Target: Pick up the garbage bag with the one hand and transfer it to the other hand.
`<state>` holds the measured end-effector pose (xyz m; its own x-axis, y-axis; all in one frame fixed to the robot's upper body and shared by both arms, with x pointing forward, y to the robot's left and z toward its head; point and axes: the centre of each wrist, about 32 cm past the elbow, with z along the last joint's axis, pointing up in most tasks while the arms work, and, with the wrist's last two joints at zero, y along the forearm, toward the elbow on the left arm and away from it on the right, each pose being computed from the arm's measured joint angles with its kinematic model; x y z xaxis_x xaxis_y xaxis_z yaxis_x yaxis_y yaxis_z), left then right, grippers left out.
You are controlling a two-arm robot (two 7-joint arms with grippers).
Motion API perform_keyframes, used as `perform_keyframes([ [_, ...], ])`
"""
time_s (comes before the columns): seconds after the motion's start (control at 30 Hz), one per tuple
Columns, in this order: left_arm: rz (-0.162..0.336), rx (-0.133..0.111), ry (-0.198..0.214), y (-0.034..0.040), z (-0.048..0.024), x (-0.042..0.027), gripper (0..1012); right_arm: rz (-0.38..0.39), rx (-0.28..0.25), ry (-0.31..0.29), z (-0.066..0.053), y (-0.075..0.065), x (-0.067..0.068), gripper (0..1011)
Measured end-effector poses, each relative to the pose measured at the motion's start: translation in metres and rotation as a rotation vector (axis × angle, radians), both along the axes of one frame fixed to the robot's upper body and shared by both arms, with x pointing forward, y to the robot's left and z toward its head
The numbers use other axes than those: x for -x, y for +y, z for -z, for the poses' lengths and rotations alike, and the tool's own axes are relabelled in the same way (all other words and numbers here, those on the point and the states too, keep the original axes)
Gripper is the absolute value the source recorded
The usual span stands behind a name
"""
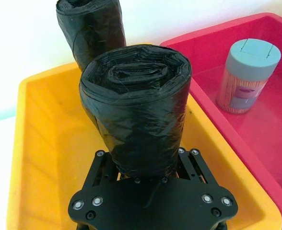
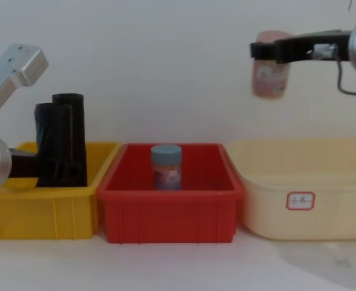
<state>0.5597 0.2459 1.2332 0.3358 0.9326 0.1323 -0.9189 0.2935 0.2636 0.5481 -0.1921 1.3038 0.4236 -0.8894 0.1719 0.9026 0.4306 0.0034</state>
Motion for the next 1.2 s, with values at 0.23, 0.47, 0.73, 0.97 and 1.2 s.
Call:
perform_keyframes([
  [0.23, 0.000, 0.000, 0.000, 0.0000, 0.0000, 0.0000, 466, 0.095, 0.001, -0.030, -0.004, -0.013, 0.003, 664],
  [0.47, 0.000, 0.000, 0.000, 0.0000, 0.0000, 0.0000, 466, 0.216, 0.008, -0.022, 0.000, -0.029, 0.002, 664],
  [0.73, 0.000, 0.000, 0.000, 0.0000, 0.0000, 0.0000, 466, 0.315, 0.016, 0.035, 0.014, -0.044, -0.004, 664],
  [0.97, 0.000, 0.000, 0.000, 0.0000, 0.0000, 0.0000, 466, 0.355, 0.016, 0.100, 0.028, -0.052, -0.010, 664],
  [1.2, 0.000, 0.000, 0.000, 0.0000, 0.0000, 0.0000, 466, 0.355, 0.004, 0.135, 0.036, -0.054, -0.013, 664],
])
